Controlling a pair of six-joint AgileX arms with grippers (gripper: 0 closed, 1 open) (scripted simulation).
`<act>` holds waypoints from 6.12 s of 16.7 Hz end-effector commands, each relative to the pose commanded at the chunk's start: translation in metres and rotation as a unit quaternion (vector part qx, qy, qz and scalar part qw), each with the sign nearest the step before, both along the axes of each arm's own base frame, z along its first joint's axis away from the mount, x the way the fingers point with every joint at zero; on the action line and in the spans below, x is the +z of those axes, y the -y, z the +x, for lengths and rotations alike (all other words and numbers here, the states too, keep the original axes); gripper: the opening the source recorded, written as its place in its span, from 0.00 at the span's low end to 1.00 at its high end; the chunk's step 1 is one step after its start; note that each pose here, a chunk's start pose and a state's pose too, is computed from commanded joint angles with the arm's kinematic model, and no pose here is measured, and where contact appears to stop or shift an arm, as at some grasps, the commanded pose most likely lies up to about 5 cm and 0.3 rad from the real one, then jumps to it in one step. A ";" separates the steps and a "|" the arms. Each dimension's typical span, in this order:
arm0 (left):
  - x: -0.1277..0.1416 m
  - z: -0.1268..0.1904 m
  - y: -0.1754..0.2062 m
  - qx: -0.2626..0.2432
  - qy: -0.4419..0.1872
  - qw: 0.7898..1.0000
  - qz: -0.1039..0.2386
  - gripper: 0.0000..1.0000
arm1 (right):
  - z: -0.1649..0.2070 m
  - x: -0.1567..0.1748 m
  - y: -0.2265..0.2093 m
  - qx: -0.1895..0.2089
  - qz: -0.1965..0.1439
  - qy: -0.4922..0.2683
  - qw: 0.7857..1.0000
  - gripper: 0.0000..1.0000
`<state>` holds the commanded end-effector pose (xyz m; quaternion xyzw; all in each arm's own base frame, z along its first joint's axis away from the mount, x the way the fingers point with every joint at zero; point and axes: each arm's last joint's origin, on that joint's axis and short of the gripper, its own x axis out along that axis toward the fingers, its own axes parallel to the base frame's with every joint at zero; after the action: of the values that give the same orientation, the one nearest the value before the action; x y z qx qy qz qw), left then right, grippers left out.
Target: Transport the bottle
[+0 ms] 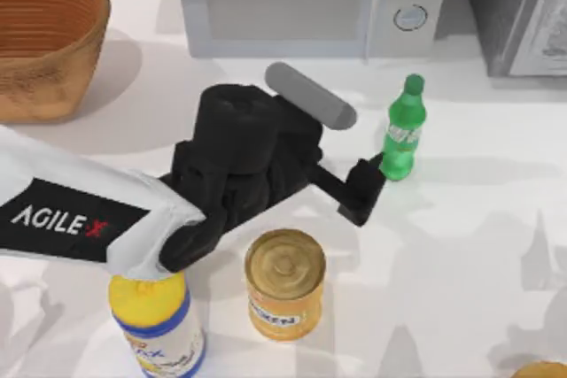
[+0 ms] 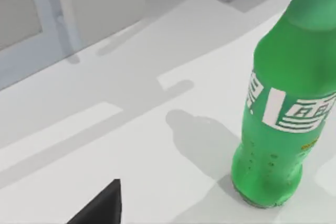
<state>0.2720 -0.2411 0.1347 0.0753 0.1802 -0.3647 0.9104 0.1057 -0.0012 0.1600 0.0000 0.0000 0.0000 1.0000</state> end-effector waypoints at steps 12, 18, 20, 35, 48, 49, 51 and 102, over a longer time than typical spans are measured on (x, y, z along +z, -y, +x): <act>-0.010 0.004 0.027 -0.021 -0.006 1.000 0.002 1.00 | 0.000 0.000 0.000 0.000 0.000 0.000 1.000 1.00; -0.026 0.036 0.068 -0.021 -0.004 1.000 0.001 1.00 | 0.000 0.000 0.000 0.000 0.000 0.000 1.000 1.00; -0.038 0.049 0.077 -0.021 -0.005 1.000 0.001 1.00 | 0.000 0.000 0.000 0.000 0.000 0.000 1.000 1.00; -0.052 0.063 0.085 -0.021 -0.004 1.000 0.001 0.40 | 0.000 0.000 0.000 0.000 0.000 0.000 1.000 1.00; -0.052 0.063 0.085 -0.021 -0.004 1.000 0.001 0.00 | 0.000 0.000 0.000 0.000 0.000 0.000 1.000 1.00; -0.052 0.062 0.085 -0.023 -0.004 1.000 0.001 0.00 | 0.000 0.000 0.000 0.000 0.000 0.000 1.000 1.00; -0.048 0.063 0.082 -0.014 0.001 1.000 -0.001 0.00 | 0.000 0.000 0.000 0.000 0.000 0.000 1.000 1.00; -0.050 0.029 -0.137 0.365 0.007 0.931 -0.006 0.83 | 0.000 0.000 0.000 0.000 0.000 0.000 1.000 1.00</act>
<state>0.3011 -0.1041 0.0843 0.0011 0.1863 -0.0082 0.9825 0.1057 -0.0012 0.1600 0.0000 0.0000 0.0000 1.0000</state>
